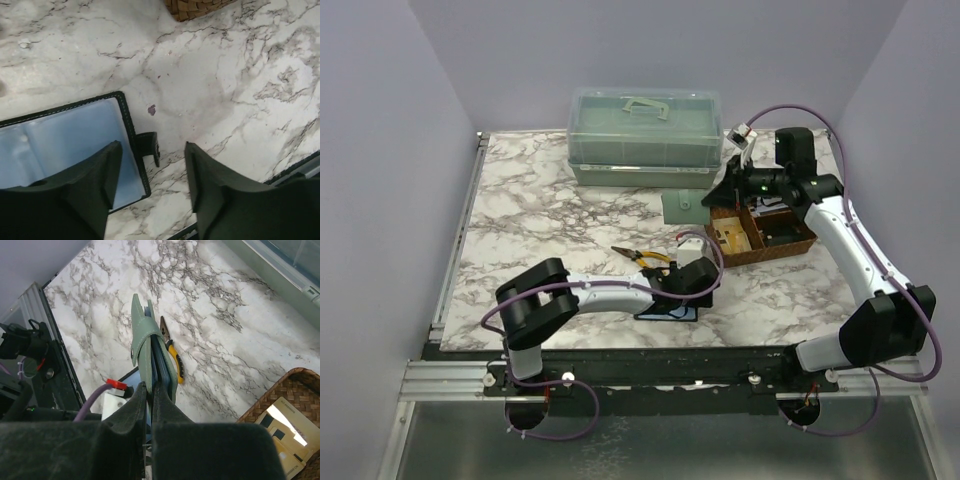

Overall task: Take the credit cards out of the card holder
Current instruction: Move the card holder to the center of the board.

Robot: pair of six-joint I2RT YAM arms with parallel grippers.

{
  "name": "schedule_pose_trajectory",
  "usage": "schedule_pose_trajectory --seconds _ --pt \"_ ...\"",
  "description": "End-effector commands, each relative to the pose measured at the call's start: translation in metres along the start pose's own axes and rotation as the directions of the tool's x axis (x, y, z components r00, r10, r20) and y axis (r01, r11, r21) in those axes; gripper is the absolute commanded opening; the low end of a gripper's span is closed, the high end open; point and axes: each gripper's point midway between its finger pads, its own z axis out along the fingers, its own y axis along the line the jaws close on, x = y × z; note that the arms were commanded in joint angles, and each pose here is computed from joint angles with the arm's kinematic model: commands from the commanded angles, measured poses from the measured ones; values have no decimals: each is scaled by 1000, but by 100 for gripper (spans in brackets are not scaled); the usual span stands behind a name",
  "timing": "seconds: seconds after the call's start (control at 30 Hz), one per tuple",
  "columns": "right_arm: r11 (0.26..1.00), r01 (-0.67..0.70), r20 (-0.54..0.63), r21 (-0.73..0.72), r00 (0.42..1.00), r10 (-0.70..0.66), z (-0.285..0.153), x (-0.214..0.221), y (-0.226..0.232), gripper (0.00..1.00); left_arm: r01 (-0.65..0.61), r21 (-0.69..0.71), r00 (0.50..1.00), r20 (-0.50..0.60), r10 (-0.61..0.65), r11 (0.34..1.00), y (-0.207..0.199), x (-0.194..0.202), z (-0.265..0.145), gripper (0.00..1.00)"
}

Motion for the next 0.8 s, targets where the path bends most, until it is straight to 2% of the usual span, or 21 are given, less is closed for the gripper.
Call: schedule_pose_trajectory --seconds 0.0,0.13,0.27,0.47,0.6,0.77 --pt "999 24 43 -33 999 -22 -8 -10 11 0 -2 -24 1000 -9 1 1000 -6 0 10 52" --pt "999 20 43 -32 999 -19 -9 -9 10 0 -6 -28 1000 -25 5 1000 -8 3 15 37" --pt "999 18 45 -36 999 -16 -9 -9 11 0 5 -87 999 -50 -9 996 10 6 16 0" --pt "999 20 47 -32 999 -19 -10 -9 11 0 93 -216 994 -38 -104 972 67 -2 -20 0" --pt "999 22 49 -24 999 -20 -11 -10 9 0 181 -300 982 12 -186 937 122 -15 -58 0" --pt "999 23 55 -27 998 -21 -13 -13 10 0 316 -409 949 126 -290 856 211 -40 -99 0"
